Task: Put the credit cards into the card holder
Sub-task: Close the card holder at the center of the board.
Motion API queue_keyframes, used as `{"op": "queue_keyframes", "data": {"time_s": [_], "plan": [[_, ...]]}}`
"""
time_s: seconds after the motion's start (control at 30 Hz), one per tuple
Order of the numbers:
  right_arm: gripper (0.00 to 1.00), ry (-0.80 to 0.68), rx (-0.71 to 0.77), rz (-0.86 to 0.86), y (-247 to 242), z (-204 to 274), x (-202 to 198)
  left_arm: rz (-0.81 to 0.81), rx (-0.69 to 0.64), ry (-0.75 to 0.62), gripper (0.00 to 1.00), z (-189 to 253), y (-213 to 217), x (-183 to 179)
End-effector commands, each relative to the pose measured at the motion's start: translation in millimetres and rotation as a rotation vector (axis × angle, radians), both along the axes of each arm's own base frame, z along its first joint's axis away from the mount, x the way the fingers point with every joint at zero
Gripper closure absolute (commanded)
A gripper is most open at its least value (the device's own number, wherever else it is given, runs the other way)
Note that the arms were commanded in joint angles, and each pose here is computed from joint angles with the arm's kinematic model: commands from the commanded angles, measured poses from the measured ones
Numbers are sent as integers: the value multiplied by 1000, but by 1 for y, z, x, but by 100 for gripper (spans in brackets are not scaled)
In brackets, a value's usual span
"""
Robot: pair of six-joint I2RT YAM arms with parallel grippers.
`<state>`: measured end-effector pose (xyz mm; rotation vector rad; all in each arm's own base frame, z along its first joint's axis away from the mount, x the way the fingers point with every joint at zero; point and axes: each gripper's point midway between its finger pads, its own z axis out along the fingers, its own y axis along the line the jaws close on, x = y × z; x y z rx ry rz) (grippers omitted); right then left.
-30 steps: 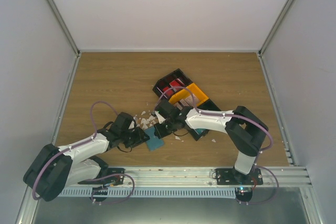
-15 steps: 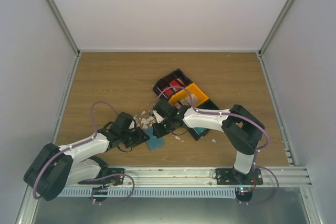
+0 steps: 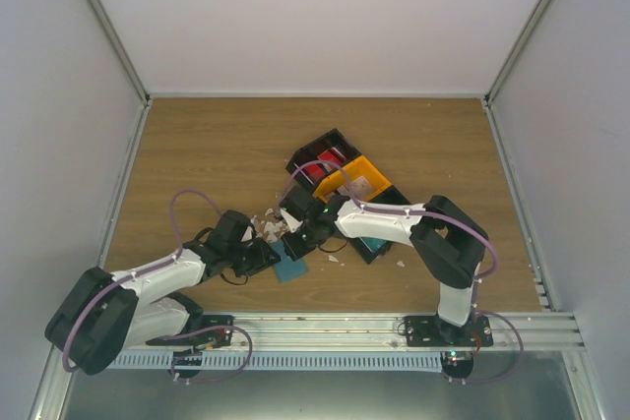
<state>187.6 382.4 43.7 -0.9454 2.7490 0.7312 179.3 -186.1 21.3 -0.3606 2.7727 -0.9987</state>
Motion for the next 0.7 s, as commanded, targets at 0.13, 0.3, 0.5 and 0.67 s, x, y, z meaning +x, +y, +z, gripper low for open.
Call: {"op": "queue_keyframes", "data": {"time_s": [0.13,0.3,0.5,0.67], "plan": [[100,31,-144,86,-11,-32,-26,2,60,-7,74,-13,7,1],[99,26,-190,100,-17,-40,-31,11,65,-4,75,-14,7,2],[100,77,-208,137,-22,-54,-52,18,71,-1,76,-15,8,3],[100,99,-227,135,-34,-60,-63,28,78,0,76,-16,9,4]]}}
